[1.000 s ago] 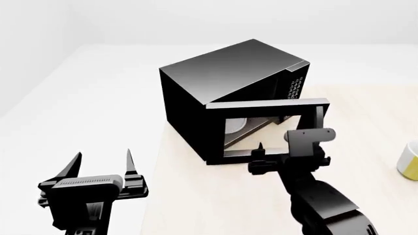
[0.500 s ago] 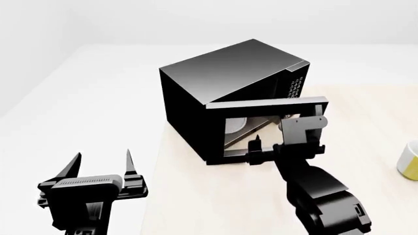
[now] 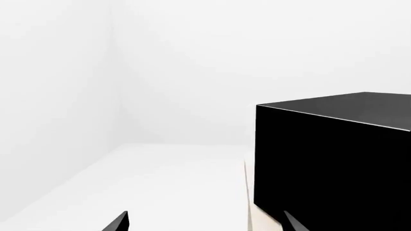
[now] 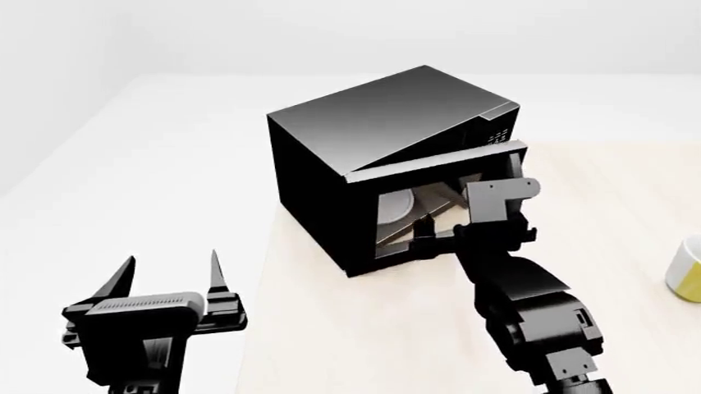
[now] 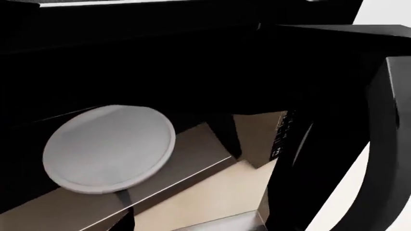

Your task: Close the microwave.

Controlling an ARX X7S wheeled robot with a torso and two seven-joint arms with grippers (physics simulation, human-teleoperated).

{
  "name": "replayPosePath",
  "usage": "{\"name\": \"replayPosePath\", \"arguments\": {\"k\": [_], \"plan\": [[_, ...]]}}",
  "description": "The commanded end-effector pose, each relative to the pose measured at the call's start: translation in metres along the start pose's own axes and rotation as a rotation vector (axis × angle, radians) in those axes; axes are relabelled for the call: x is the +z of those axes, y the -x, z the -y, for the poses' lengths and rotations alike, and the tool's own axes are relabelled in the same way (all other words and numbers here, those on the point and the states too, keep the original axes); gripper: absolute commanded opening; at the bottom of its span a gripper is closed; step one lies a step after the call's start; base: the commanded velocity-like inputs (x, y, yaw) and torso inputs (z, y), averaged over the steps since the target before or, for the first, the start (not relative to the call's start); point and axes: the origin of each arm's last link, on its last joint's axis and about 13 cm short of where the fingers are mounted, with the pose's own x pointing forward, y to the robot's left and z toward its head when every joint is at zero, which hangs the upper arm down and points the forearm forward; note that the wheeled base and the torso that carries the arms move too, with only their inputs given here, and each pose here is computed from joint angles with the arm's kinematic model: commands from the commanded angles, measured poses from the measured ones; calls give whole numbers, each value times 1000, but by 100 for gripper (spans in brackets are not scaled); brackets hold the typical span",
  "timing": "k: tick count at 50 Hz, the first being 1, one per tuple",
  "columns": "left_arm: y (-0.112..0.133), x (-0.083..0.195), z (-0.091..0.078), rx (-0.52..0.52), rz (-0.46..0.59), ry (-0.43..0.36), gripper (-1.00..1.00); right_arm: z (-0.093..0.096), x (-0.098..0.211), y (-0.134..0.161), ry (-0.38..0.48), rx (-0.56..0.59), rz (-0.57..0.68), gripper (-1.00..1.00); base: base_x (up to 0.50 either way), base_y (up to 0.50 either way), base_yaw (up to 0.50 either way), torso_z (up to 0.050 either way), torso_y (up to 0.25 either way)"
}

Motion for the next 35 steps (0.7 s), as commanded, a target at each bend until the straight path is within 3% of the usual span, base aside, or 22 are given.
{"name": "replayPosePath", "arguments": {"k": [1, 35], "plan": [[0, 0, 0, 2, -2, 1, 100, 1, 9, -10, 12, -14, 6, 100, 0, 0, 0, 0, 0], [0, -1, -1, 8, -5, 6, 100, -11, 39, -40, -14, 25, 31, 100, 0, 0, 0, 0, 0]]}}
